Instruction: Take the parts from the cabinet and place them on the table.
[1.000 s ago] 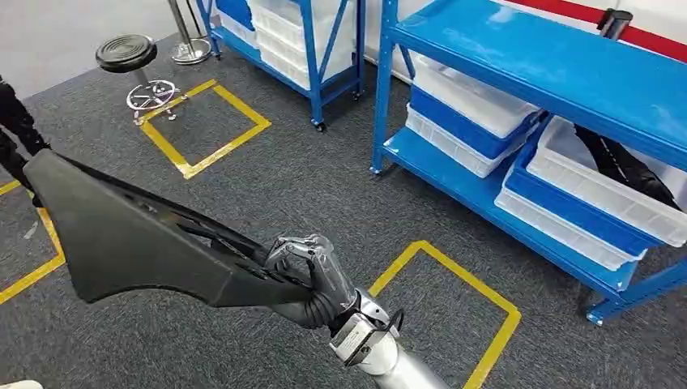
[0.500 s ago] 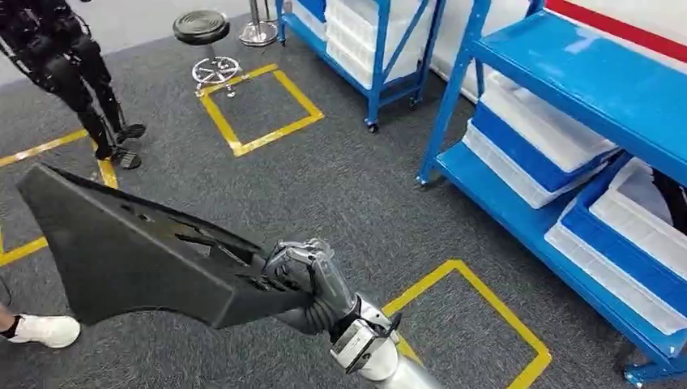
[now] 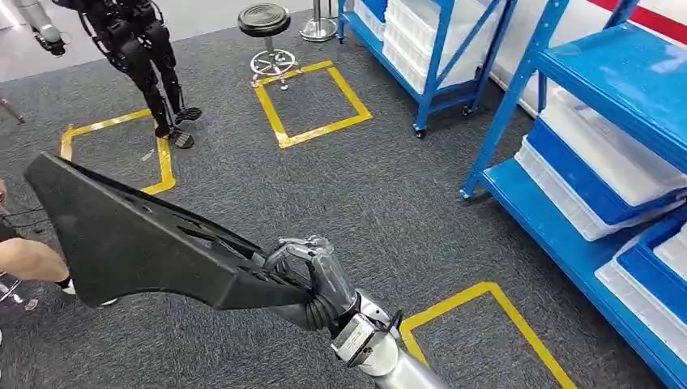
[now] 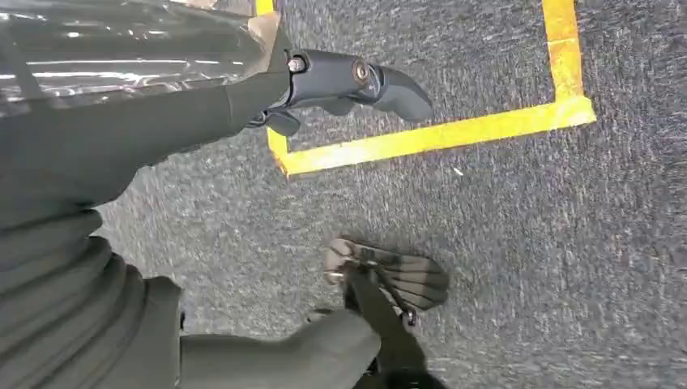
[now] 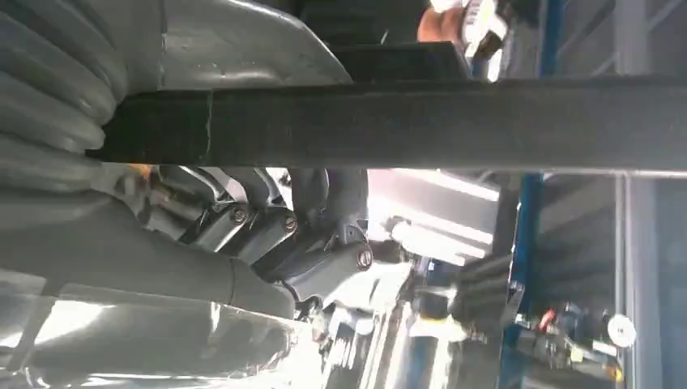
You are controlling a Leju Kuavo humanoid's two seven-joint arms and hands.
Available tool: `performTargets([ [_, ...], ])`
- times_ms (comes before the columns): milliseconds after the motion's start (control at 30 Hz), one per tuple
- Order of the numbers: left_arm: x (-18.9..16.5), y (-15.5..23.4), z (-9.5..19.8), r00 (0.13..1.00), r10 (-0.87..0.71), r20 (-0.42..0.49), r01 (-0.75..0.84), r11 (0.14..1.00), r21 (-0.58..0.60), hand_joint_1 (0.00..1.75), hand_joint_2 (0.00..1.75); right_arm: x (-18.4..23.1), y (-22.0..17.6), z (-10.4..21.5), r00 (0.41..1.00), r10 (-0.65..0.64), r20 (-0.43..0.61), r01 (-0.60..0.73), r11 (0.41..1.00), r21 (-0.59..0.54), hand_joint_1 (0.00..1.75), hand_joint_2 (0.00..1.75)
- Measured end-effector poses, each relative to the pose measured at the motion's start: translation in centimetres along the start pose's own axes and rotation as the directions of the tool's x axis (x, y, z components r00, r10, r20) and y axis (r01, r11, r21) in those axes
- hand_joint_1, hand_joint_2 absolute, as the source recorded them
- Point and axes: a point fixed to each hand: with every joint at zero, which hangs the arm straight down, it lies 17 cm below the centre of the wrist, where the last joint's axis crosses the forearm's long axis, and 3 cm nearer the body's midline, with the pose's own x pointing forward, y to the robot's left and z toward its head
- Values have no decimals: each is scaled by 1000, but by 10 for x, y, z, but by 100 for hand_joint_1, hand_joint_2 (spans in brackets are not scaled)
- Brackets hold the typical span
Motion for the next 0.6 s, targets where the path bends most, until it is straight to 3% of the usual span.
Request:
performTargets([
  [600, 1, 12, -2, 1000, 26, 2, -26, 999, 39, 0, 175, -8, 4, -9, 999, -35, -6, 35, 999, 27, 175, 175],
])
